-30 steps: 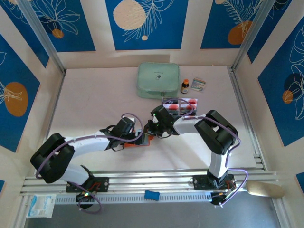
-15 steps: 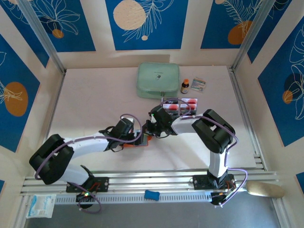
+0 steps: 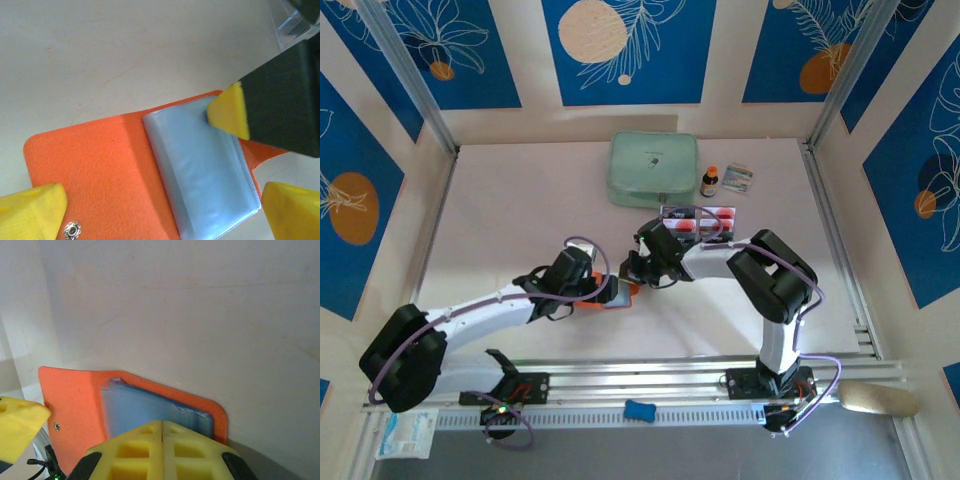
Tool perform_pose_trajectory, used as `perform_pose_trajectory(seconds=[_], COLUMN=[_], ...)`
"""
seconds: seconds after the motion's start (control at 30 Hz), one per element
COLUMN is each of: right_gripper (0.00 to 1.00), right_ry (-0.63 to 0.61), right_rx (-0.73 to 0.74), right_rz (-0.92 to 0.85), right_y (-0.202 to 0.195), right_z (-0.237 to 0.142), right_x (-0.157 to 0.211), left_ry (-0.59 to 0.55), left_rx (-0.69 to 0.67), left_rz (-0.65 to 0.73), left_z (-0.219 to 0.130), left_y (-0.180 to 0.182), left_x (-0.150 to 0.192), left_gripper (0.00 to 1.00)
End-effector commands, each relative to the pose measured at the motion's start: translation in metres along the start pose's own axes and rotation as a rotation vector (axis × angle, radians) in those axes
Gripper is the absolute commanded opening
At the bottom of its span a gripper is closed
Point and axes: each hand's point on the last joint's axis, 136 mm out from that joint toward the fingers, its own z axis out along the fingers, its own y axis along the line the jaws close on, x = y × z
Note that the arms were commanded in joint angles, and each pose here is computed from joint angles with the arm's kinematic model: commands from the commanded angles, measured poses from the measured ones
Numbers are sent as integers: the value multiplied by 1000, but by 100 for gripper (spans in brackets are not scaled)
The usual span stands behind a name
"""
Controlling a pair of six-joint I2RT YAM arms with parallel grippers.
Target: Put the credit cards into the card holder
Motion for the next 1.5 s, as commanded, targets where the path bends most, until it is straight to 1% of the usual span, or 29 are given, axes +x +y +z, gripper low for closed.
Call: perform_pose_trajectory(seconds=[0.0,0.3,0.57,0.73,0.87,1.07,1.1,1.23,1.4,1.47], right_gripper=[0,0,0,0,0,0,0,0,0,7], right_ry=[-20,5,51,88,99,95,94,88,44,24], right_rx=[-4,35,56,66,67,70,69,55,19,12], right_rz=[-51,-73,-74,-87,-94,-86,-84,-83,-93,-92], right_y=[16,9,3,4,5,3,3,7,22,26], right_z=[-18,-12,8,23,28,26,26,22,4,-3], right_x=[-9,-8,6,16,20,19,19,17,8,7], left_ry=[17,39,51,57,61,87,91,86,78,70], left_rx=[-34,-51,-57,-65,-81,-179,-188,-177,-167,-162], left_rz=[-2,0,0,-3,-5,-8,-9,-17,-24,-26], left_z=[2,12,17,19,21,21,21,22,21,20], left_y=[11,17,20,23,27,47,50,52,52,52], left_x=[6,13,17,20,22,32,34,40,42,42], left_gripper=[100,100,100,100,100,100,99,90,89,89])
